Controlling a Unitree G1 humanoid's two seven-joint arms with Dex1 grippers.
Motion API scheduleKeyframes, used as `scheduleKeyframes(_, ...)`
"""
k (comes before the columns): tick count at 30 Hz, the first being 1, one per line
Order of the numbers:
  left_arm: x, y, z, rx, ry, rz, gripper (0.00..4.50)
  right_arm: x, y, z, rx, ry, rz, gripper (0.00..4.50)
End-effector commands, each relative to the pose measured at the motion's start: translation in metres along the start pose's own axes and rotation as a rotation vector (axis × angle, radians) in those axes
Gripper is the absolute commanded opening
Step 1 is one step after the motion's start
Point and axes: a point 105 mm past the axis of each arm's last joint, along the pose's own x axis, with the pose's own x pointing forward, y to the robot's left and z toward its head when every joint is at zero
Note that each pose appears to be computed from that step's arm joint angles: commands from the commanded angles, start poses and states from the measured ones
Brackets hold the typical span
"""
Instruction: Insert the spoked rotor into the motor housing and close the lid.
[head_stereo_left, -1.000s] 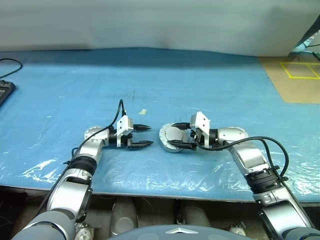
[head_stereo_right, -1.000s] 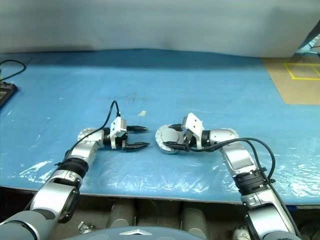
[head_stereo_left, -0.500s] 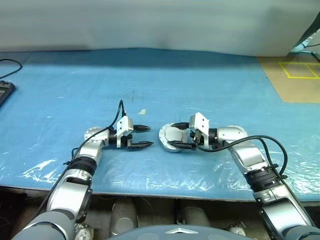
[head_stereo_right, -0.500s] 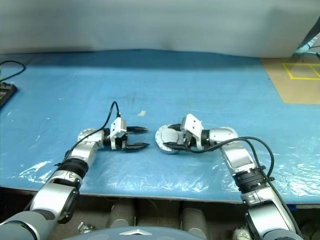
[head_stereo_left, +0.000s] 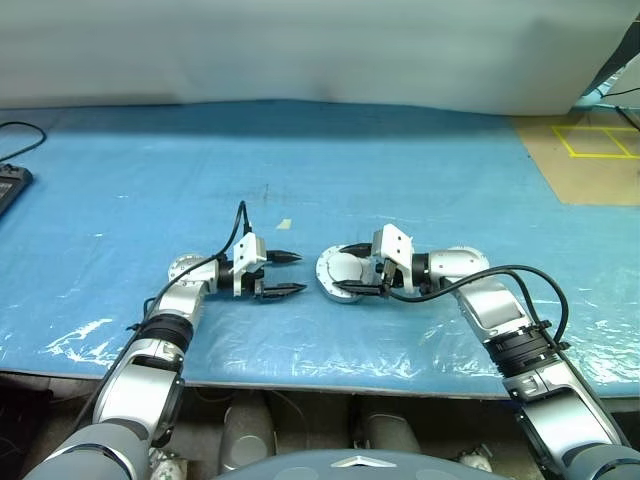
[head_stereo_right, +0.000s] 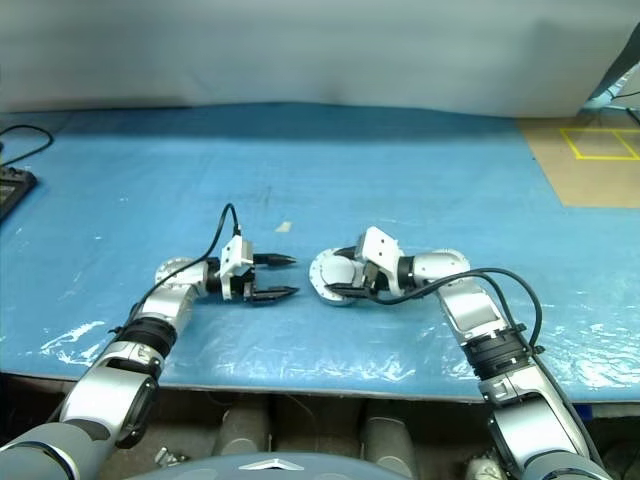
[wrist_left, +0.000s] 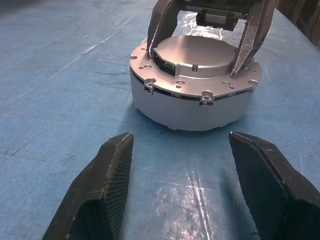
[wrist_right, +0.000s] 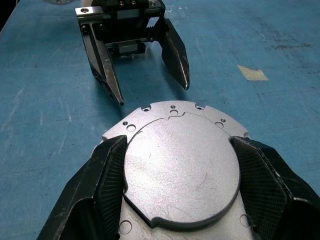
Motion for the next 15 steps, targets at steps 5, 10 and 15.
scheduleKeyframes(5,-0.001,0.002,0.007,0.032,-0.012,0.003,3.21,-0.011,0.005,-0.036,0.116,0.153,0.012,2.99)
scheduleKeyframes(10,0.0,0.001,0.006,0.032,-0.014,0.0,3.21,-0.016,0.0,-0.039,0.072,0.204,-0.011,2.99)
scheduleKeyframes(15,0.004,0.006,0.012,0.022,-0.026,0.019,3.21,-0.014,0.003,-0.047,0.071,0.231,-0.005,2.99)
